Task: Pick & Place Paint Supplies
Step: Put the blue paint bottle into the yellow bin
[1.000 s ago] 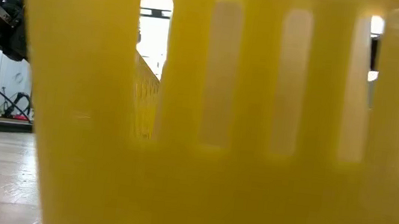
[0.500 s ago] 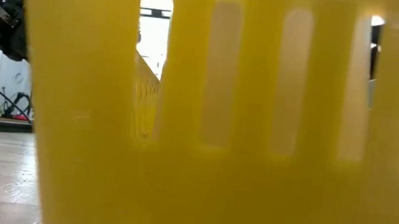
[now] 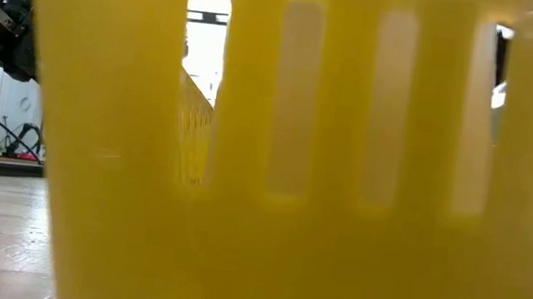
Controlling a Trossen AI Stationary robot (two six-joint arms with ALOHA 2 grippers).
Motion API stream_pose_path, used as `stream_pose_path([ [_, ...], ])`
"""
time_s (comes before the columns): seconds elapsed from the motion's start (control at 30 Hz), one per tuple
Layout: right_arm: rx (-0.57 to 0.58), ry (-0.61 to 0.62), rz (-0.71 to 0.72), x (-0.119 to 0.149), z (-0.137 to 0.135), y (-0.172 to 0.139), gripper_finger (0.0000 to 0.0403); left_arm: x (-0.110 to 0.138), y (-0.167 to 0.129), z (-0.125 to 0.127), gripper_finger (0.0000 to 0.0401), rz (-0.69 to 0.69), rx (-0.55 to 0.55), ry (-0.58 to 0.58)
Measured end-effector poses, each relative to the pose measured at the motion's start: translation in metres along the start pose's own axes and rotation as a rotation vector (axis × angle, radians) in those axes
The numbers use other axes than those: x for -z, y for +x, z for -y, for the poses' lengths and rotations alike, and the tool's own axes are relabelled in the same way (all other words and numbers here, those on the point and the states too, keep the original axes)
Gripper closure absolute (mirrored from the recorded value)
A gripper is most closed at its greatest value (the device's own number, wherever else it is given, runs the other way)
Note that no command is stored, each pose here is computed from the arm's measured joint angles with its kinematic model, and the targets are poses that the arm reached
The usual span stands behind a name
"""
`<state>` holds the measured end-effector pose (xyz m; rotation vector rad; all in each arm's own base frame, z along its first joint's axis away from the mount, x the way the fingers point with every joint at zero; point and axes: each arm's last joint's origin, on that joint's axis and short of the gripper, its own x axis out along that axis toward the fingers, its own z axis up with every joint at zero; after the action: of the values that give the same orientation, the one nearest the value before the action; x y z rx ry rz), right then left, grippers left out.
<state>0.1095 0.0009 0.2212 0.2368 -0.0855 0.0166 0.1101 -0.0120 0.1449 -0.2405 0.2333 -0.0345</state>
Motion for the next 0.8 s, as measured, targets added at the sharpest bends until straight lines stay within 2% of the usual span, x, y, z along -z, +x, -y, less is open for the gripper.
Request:
stream_pose_path([
  [0.23, 0.047, -0.069, -0.318, -0.028, -0.01, 0.051, 0.0196, 0.0, 0.0, 0.0, 0.0401, 0.0, 0.0, 0.0],
  [0.47, -0.094, -0.406, -0.605, -0.049, -0.042, 0.12, 0.0197, 0.0, 0.0, 0.0, 0.0401, 0.0, 0.0, 0.0],
  [0.6, -0.09, -0.593, -0.762, -0.053, -0.063, 0.155, 0.0197, 0.0, 0.0, 0.0, 0.0401, 0.0, 0.0, 0.0],
  [0.7, -0.055, -0.612, -0.837, -0.051, -0.074, 0.182, 0.0197, 0.0, 0.0, 0.0, 0.0401, 0.0, 0.0, 0.0],
  [0.8, -0.033, -0.531, -0.922, -0.045, -0.083, 0.205, 0.0197, 0.0, 0.0, 0.0, 0.0401, 0.0, 0.0, 0.0],
])
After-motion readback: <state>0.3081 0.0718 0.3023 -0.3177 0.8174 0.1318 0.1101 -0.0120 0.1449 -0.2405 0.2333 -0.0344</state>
